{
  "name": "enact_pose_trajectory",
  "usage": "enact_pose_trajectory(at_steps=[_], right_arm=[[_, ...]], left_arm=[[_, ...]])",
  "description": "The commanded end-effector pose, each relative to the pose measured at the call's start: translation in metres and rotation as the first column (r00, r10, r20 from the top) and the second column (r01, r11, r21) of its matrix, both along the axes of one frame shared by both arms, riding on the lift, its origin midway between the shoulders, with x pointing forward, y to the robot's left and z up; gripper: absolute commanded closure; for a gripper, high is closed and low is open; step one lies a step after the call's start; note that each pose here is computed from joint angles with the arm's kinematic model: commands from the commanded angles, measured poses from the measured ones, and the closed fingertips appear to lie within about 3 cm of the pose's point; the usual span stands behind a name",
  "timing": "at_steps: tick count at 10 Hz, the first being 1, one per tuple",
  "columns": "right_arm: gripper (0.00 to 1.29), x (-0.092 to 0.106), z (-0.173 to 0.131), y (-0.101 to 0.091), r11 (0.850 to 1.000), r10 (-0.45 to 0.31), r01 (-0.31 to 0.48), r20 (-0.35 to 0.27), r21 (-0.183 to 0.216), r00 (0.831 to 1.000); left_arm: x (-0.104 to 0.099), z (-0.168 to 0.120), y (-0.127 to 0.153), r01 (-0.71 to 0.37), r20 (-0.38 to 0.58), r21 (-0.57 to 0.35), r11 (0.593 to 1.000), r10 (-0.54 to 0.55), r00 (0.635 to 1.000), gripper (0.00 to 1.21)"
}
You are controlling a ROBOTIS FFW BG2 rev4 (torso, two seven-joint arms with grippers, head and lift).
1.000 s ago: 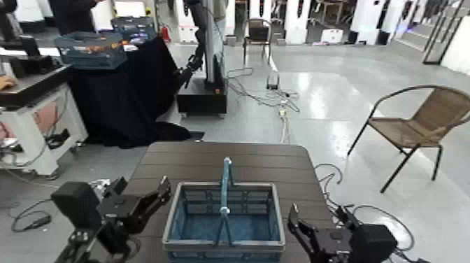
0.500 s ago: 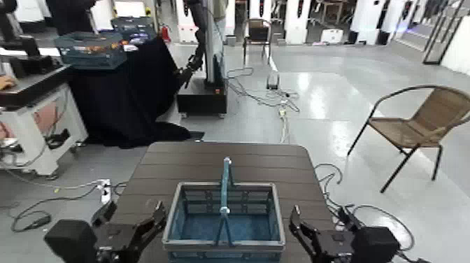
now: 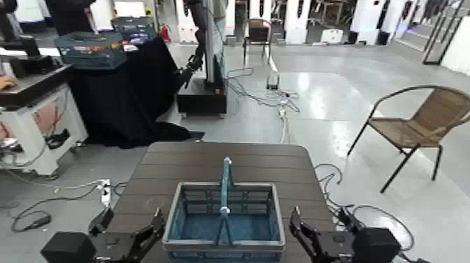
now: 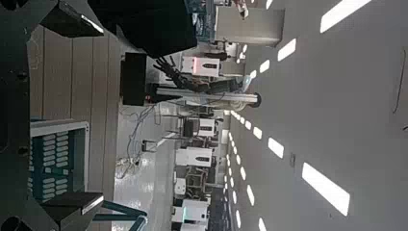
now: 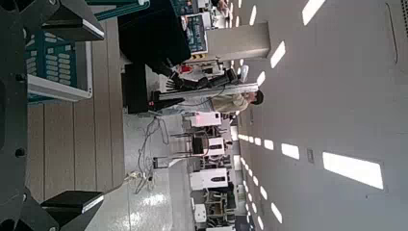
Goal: Place the crate on the table.
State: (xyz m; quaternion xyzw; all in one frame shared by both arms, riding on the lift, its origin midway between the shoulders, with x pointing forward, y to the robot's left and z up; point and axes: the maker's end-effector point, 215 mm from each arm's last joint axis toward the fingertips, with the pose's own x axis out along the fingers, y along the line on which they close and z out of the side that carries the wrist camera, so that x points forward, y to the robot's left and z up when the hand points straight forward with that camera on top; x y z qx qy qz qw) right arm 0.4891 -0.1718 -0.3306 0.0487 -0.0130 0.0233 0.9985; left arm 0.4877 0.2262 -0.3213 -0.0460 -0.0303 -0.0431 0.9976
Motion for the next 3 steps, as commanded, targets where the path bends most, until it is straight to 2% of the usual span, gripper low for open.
enact_pose_trajectory(at_steps=[1, 3], right_arm=[[0.13, -0.0002, -0.0004, 0.0002, 1.0, 0.0, 0.0, -0.001, 0.0, 1.0], [0.13, 0.0003, -0.0004, 0.0004, 1.0, 0.0, 0.0, -0.001, 0.001, 1.0]], left_arm=[[-0.0002, 0.0008, 0.0005, -0.001, 0.002, 0.001, 1.0, 0.001, 1.0, 0.09], [0.0002, 0.0009, -0.0012, 0.002, 0.002, 0.0, 1.0, -0.002, 1.0, 0.09]])
